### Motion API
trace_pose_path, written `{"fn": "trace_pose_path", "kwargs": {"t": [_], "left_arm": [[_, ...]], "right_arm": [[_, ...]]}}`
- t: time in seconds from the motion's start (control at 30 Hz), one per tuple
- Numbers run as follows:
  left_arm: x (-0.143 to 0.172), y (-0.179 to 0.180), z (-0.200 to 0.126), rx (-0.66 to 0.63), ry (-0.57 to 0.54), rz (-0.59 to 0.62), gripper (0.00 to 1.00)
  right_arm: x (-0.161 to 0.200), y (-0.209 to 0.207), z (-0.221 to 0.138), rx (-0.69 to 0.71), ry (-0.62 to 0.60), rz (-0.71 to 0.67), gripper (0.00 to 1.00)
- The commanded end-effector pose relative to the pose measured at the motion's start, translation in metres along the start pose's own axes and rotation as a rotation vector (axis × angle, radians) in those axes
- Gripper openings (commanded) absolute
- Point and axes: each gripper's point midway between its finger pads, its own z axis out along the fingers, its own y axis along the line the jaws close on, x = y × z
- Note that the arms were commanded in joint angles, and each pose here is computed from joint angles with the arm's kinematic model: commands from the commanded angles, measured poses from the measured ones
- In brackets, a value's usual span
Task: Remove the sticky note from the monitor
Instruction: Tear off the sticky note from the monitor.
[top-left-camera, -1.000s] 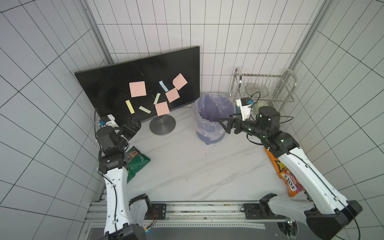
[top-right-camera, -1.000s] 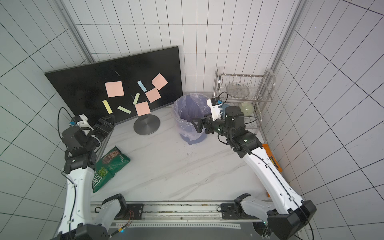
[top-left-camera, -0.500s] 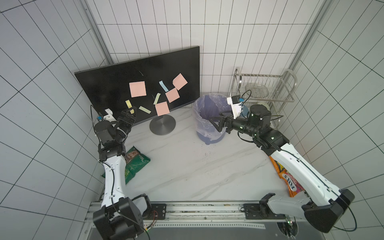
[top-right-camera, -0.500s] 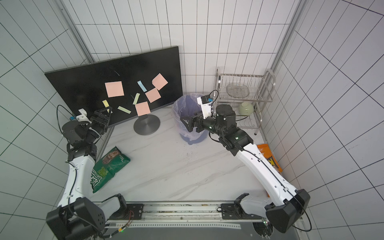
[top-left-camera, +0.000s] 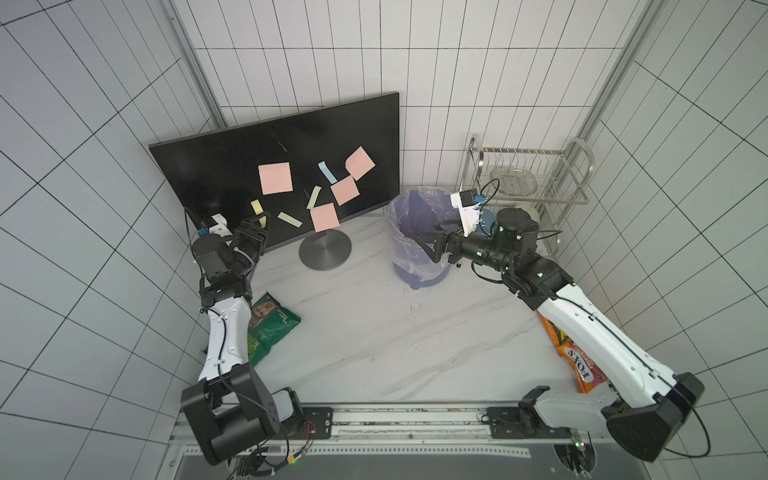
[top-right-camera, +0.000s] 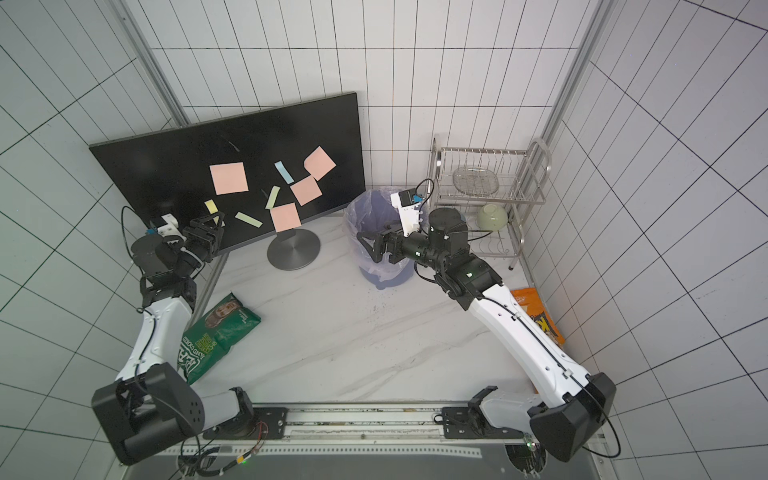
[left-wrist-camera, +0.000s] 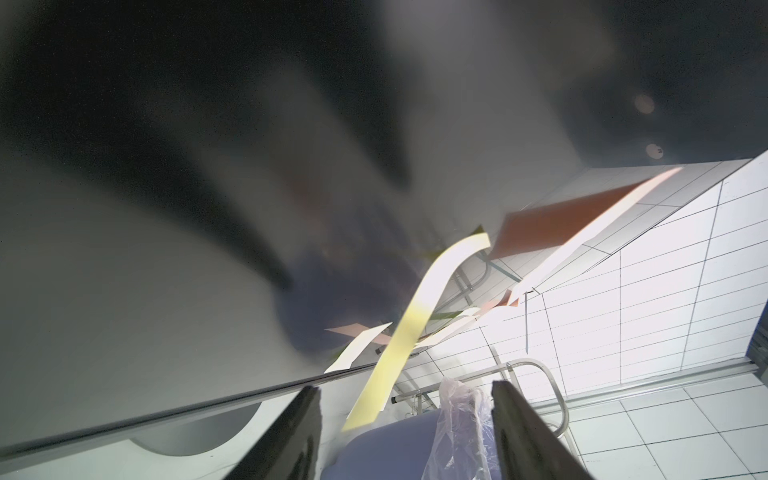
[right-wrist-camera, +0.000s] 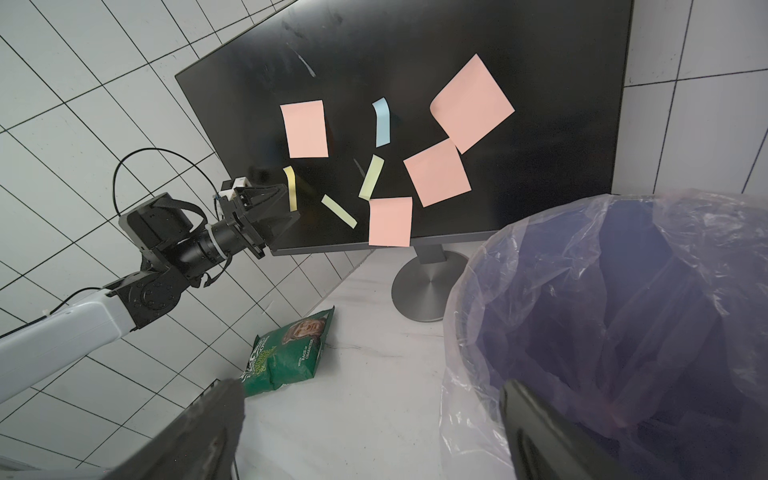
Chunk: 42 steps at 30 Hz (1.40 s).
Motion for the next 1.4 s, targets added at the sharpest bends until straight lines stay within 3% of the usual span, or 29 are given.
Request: {"fn": "trace_pose_path", "kwargs": {"t": [0.0,0.13,0.37,0.57,0.73,1.03,1.37], "left_arm": [[-0.010,-0.013,0.003,0.054,-0.023,0.025,0.63],[-0.012,-0.011,0.004,0.046,-0.029,0.038,0.58],[-0.012,-0.007,0.007,0.046,-0.027,0.035,0.36],[-0.012,-0.012,0.006,0.053,-0.023,0.051,0.11],[-0.011,-0.014,0.001,0.044,-0.029,0.069,0.00],[0.000,-0.025,-0.011,0.065,-0.028,0.120,0.00],[0.068,-0.070,-0.035,0.029,0.018,0.297,0.00]], "right_arm": [[-0.007,0.010,0.001,-0.032,-0.026,-0.009,0.99],[-0.008,0.008,0.002,-0.023,-0.028,-0.011,0.99],[-0.009,0.011,0.004,-0.034,-0.027,-0.007,0.99],[-0.008,0.014,0.006,-0.041,-0.020,-0.007,0.99],[-0.007,0.020,0.008,-0.051,-0.012,-0.016,0.99],[-0.008,0.024,0.004,-0.037,-0.013,-0.032,0.99],[-0.009,0.011,-0.009,0.075,0.004,-0.081,0.99]]}}
